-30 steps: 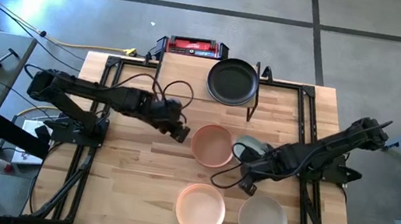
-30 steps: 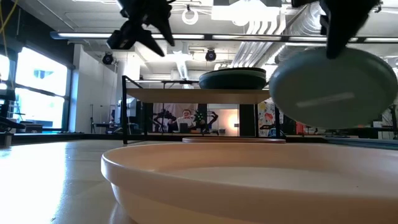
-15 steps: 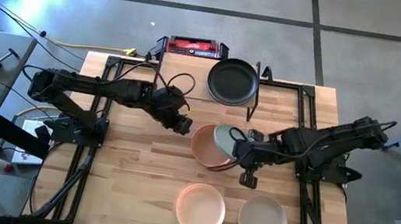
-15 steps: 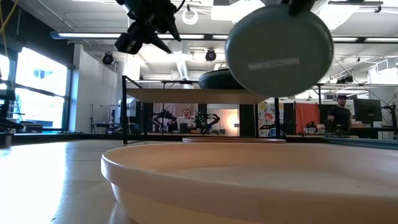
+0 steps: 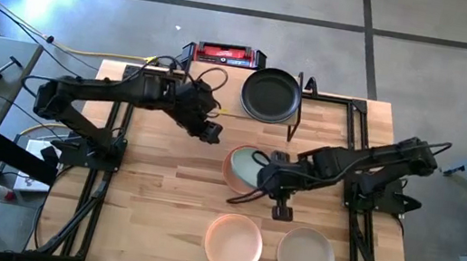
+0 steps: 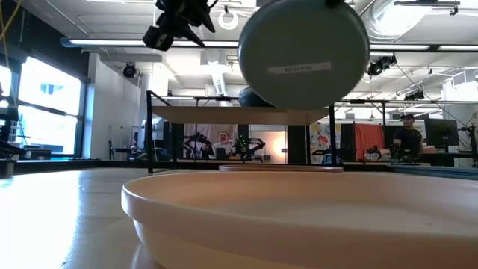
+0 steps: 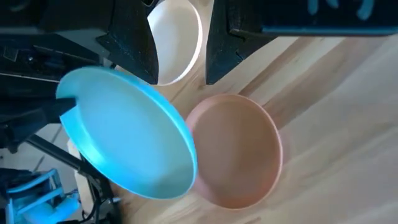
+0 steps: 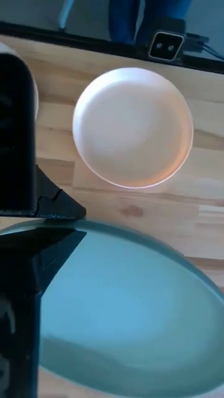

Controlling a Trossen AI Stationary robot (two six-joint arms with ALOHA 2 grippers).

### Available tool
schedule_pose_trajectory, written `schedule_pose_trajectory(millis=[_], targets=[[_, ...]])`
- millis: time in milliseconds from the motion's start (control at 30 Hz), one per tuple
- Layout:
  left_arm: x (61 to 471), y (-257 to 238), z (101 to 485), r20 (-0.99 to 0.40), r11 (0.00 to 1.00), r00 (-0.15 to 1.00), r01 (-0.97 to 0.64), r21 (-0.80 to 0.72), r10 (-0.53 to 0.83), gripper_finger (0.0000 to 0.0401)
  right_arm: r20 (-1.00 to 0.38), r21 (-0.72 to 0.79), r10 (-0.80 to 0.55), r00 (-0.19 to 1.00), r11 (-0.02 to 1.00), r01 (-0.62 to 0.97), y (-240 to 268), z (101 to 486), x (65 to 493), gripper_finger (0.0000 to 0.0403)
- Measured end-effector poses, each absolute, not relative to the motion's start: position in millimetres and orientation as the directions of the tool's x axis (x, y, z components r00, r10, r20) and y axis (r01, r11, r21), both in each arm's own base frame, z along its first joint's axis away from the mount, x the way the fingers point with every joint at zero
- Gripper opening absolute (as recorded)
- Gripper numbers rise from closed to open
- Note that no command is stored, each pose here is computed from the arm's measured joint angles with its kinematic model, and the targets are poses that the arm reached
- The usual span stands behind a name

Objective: Place and stack plates onto a shelf
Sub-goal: Put the green plate on the shelf

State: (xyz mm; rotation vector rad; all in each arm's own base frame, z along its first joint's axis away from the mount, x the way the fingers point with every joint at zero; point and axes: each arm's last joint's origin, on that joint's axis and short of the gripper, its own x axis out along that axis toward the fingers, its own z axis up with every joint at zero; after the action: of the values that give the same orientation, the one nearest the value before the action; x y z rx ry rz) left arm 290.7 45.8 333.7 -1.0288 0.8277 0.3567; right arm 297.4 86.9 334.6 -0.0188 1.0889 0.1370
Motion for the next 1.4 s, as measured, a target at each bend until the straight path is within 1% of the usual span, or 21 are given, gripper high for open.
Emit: schedule_pose_trajectory(millis=[167,367,533,667,733,933,1400], targets=[[283,53,353,-0.767,0.500,0.634,-0.636,-0.588,-0.096,0.0122,-0.868,0.012,0.100,0.487,0.984,-0.179,79,349,310,0.0000],[276,61,363,-0.780,0.478,0.620,-0.662,-0.577,-0.081,0.0122,-0.854,-0.017,0.095,0.512,0.978,-0.209,65,364,331,0.0000],[273,67,360,-0.796,0.455,0.601,-0.691,-0.562,-0.069,0.0122,-0.877,-0.041,0.076,0.475,0.972,-0.232,61,367,344,0.0000],[274,69,355,-0.821,0.423,0.571,-0.738,-0.525,-0.024,0.0122,-0.894,-0.069,0.051,0.446,0.966,-0.249,60,366,353,0.0000],[275,69,355,-0.826,0.402,0.564,-0.758,-0.514,0.008,0.0122,-0.895,-0.092,0.029,0.446,0.965,-0.247,60,365,356,0.0000],[276,70,350,-0.846,0.353,0.534,-0.793,-0.496,0.012,0.0122,-0.892,-0.133,-0.005,0.452,0.959,-0.251,58,364,359,0.0000],[295,75,328,-0.884,0.349,0.468,-0.830,-0.436,0.009,0.0122,-0.883,-0.159,-0.038,0.468,0.962,-0.220,51,364,362,0.0000]])
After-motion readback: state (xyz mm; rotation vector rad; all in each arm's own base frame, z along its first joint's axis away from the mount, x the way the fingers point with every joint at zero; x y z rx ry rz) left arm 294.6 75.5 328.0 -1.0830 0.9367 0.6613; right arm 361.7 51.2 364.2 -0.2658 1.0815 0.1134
